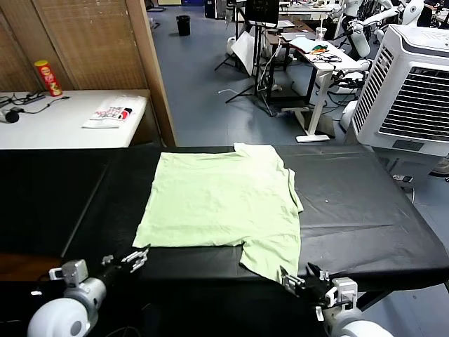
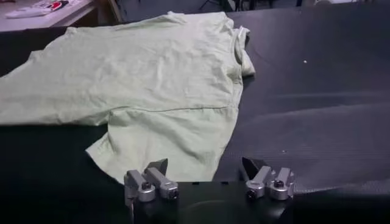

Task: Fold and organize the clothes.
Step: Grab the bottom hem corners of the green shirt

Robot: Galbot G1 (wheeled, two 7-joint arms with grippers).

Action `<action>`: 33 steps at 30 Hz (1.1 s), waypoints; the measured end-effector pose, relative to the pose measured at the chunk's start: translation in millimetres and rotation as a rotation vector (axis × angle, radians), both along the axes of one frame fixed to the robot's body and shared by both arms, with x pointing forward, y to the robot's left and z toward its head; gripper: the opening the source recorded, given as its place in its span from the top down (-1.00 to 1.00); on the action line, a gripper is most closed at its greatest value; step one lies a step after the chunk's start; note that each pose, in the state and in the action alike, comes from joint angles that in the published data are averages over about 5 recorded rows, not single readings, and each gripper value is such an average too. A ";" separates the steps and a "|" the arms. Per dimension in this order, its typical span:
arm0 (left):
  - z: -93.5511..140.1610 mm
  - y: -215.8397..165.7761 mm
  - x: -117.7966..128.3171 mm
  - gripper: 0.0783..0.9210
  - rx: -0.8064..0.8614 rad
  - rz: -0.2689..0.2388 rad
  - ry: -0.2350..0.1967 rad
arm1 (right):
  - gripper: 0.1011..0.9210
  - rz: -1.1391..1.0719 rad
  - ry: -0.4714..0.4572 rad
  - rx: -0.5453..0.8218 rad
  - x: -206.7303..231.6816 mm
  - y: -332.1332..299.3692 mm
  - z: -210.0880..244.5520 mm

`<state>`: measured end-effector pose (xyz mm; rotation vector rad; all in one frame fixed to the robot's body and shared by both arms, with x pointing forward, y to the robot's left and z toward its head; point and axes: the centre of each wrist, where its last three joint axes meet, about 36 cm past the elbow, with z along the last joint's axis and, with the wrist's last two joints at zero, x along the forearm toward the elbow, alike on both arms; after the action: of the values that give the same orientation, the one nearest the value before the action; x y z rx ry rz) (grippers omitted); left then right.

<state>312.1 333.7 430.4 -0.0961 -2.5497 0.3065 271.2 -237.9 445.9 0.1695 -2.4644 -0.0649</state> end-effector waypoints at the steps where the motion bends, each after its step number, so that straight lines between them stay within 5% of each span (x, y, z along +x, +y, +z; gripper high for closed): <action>1: -0.4 0.1 0.3 -0.71 0.003 -0.003 0.000 | -0.68 -0.001 0.001 -0.001 -0.1 0.2 -0.4; 5: -3.0 0.4 2.0 -0.71 0.017 -0.008 -0.004 | -0.45 -0.008 0.008 -0.001 -0.8 1.3 -2.7; 11: -7.9 1.8 2.7 -0.64 0.031 0.002 -0.002 | 0.34 -0.019 0.022 0.002 -2.1 3.8 -7.3; 16: -12.6 1.6 1.5 -0.07 0.034 0.002 -0.004 | 0.88 -0.026 0.026 0.007 -5.5 6.5 -6.3; 23: -12.8 -5.2 -3.3 0.78 0.038 -0.012 -0.016 | 0.95 -0.047 0.015 -0.003 -15.2 4.4 5.3; 33: 4.0 -15.8 -25.1 0.89 0.052 0.006 -0.033 | 0.95 -0.049 -0.004 -0.020 -38.2 -9.3 31.6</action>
<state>287.0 317.9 434.4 -0.0740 -2.5897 0.2426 233.0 -247.1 477.5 0.1011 -2.4723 -0.0605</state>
